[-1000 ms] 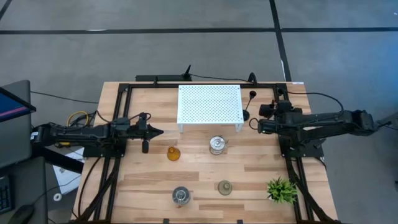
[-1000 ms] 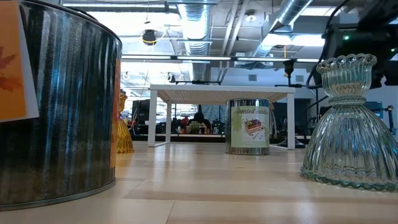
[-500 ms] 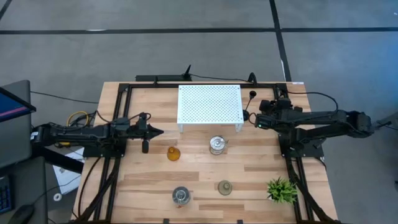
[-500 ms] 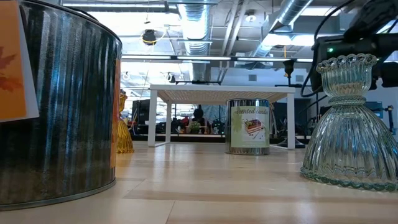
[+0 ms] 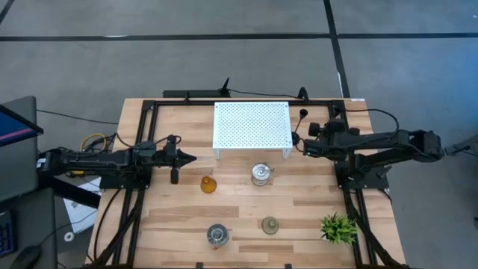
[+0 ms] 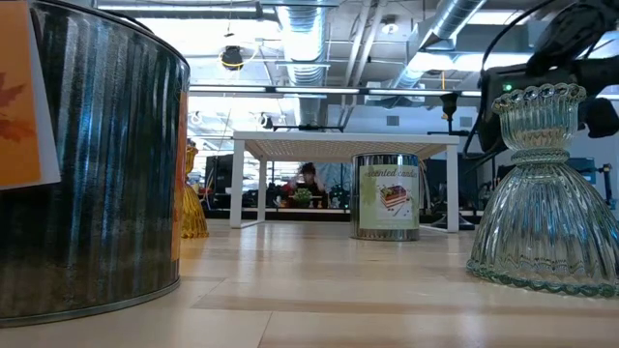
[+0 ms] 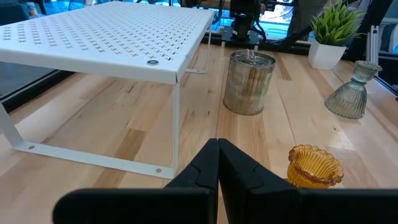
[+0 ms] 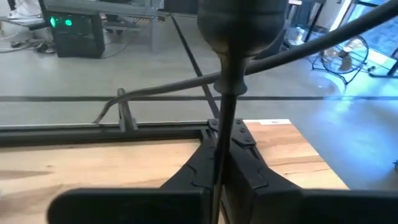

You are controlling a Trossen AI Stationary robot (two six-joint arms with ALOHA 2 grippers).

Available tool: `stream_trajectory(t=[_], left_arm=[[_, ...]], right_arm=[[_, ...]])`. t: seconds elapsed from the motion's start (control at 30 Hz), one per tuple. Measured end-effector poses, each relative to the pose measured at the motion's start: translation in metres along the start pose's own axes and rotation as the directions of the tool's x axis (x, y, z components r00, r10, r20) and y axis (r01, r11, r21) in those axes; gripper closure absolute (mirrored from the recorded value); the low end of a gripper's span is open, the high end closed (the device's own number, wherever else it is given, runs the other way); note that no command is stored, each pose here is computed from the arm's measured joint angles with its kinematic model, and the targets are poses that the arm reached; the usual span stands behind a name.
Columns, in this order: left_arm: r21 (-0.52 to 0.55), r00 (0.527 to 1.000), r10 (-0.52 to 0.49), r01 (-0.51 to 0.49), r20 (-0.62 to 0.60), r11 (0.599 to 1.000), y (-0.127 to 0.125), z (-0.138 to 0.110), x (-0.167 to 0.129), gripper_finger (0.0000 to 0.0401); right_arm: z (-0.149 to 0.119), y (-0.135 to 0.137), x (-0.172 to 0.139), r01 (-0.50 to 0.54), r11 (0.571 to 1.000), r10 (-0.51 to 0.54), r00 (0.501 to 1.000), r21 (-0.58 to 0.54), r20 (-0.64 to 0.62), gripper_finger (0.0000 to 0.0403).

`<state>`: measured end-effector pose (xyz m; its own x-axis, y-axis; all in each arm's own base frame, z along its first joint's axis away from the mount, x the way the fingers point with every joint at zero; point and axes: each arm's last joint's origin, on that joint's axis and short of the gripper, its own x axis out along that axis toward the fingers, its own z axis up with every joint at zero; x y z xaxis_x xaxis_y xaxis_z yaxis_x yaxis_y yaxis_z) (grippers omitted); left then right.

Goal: Pick & Place candle stick holders
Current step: Put the right black candle holder on the shelf

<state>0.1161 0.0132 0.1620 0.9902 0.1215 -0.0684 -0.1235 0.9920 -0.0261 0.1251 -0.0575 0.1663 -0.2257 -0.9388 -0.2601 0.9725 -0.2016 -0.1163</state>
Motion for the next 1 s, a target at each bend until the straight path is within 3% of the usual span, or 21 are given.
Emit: stream_trajectory(t=[0.27,0.5,1.0], left_arm=[[0.0,1.0,0.0,0.0,0.002,1.0,0.0,0.0,0.0,0.0395],[0.0,1.0,0.0,0.0,0.008,1.0,0.0,0.001,0.0,0.0395],[0.0,1.0,0.0,0.0,0.011,1.0,0.0,0.001,0.0,0.0395]], right_arm=[[0.01,0.001,-0.015,-0.101,0.995,0.101,0.995,0.014,0.001,0.0397],[0.043,0.008,-0.031,-0.17,0.983,0.173,0.984,-0.063,0.043,0.04],[0.156,0.0,-0.05,-0.034,0.969,0.087,0.974,-0.244,0.209,0.0402]])
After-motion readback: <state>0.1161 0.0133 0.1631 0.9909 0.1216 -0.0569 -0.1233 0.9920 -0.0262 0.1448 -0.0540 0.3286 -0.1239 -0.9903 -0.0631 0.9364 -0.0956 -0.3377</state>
